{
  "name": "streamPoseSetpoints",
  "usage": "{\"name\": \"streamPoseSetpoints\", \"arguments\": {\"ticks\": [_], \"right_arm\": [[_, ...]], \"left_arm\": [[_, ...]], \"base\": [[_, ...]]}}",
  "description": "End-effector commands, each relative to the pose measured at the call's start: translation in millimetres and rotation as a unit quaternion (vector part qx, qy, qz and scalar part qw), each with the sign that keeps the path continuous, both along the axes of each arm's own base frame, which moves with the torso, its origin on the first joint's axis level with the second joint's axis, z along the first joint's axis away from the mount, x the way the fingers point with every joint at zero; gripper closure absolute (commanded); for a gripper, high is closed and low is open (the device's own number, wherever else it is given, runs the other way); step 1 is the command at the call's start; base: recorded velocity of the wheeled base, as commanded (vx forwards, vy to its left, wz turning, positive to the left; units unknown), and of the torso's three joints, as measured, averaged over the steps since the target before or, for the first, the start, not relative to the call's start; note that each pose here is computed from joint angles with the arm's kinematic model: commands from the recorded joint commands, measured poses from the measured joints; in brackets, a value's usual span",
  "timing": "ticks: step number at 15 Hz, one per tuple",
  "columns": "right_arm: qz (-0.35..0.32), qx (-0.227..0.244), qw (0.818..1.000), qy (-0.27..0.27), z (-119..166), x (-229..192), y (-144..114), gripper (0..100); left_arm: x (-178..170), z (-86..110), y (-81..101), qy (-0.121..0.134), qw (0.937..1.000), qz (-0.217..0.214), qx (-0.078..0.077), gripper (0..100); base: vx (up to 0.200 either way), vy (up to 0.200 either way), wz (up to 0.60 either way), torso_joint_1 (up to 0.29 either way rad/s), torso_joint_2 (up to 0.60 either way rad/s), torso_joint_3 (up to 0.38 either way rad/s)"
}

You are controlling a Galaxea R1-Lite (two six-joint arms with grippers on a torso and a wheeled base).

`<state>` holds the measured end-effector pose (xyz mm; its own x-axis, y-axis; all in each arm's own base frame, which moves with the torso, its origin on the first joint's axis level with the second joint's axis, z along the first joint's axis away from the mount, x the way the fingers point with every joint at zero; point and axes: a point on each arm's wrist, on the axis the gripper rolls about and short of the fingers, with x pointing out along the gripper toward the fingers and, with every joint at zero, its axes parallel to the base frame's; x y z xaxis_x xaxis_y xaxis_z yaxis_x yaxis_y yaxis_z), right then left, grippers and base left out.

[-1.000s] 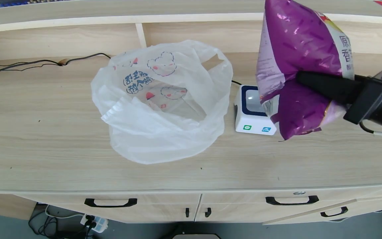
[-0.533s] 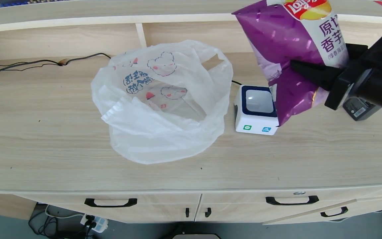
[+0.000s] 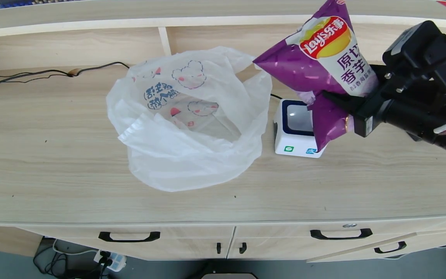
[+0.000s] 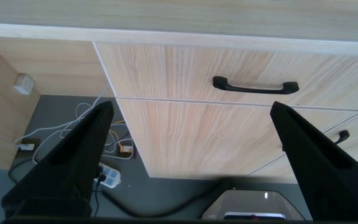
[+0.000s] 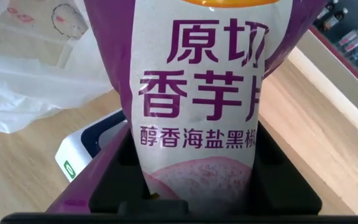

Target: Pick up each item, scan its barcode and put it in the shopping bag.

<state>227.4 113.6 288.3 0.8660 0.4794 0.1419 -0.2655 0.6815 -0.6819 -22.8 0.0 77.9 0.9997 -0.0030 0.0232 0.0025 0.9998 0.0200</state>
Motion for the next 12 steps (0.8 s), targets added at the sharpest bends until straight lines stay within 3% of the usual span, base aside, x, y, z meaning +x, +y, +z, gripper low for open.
{"name": "streamPoseSetpoints", "arguments": {"ticks": [1,5,12], "right_arm": [[0.001,-0.001,1.0,0.003,-2,2,1,100],[0.0,-0.001,1.0,0.009,-3,1,0,100],[0.045,0.103,0.993,0.023,23,-32,1,100]], "left_arm": [[0,0.2,0.0,0.0,1.0,0.0,0.0,0],[0,0.0,0.0,0.001,1.0,0.0,0.0,0],[0,0.2,0.0,0.0,1.0,0.0,0.0,0]], "base": [[0.0,0.0,0.0,0.0,0.0,0.0],[0.0,0.0,0.0,0.0,0.0,0.0],[0.0,0.0,0.0,0.0,0.0,0.0]]}}
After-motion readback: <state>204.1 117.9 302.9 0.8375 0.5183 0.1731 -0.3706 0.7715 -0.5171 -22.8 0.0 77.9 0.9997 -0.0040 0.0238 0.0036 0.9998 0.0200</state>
